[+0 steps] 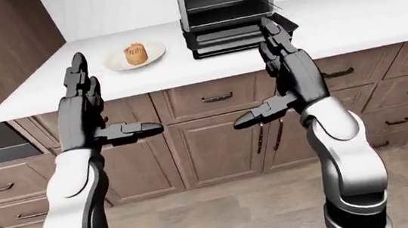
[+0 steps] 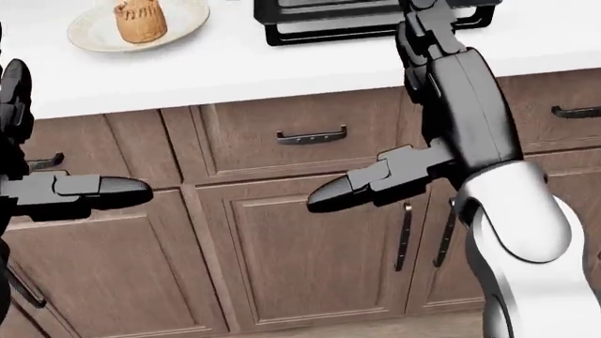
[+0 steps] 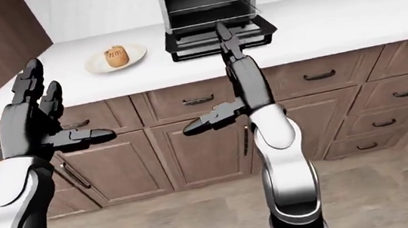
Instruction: Place the scone on the rack of the toaster oven.
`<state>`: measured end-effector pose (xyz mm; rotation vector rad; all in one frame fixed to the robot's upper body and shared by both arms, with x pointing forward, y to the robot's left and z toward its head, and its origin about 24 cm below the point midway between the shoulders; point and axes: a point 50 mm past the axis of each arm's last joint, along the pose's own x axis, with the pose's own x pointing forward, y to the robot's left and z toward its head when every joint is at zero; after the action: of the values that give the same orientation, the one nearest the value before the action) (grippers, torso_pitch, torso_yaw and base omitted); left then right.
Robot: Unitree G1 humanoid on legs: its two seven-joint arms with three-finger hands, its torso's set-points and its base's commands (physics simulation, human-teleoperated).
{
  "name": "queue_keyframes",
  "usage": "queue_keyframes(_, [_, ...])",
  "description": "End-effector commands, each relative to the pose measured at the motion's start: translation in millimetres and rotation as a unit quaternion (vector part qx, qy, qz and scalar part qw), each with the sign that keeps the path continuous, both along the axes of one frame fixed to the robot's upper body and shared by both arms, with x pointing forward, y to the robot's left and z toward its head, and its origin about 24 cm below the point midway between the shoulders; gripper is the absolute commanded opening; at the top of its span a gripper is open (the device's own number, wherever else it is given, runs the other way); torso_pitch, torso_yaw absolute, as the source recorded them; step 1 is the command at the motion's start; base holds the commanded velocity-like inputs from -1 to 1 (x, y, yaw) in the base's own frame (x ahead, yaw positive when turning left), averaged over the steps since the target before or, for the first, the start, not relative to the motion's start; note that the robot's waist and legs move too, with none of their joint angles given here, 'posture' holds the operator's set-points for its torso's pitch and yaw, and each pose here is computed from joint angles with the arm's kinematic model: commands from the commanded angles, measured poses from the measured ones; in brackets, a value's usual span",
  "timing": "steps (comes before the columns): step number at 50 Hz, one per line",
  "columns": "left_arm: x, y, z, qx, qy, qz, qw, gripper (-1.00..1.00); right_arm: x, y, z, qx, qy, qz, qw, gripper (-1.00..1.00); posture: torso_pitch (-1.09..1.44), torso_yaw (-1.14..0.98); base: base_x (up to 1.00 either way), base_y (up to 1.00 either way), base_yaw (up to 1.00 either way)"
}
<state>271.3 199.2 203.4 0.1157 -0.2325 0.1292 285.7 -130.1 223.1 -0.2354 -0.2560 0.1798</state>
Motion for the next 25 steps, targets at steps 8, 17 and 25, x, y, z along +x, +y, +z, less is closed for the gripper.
queue_keyframes(8, [-7.7, -5.3, 23.1, 0.010, -0.058, -0.014, 0.9982, 1.00, -5.4, -2.3, 21.8, 0.002, -0.064, -0.011, 0.9979, 1.00, 0.00, 0.00, 0.55, 0.45, 0.00])
queue_keyframes(17, [-9.8, -3.4, 23.7, 0.011, -0.057, -0.010, 0.9983, 1.00, -7.8, -2.7, 22.9, 0.005, -0.063, -0.011, 0.9979, 1.00, 0.00, 0.00, 0.54, 0.46, 0.00])
queue_keyframes(25, [-6.9, -5.4, 22.9, 0.014, -0.058, -0.009, 0.9982, 1.00, -4.4, -1.2, 22.2, 0.000, -0.066, -0.011, 0.9978, 1.00, 0.00, 0.00, 0.05, 0.34, 0.00])
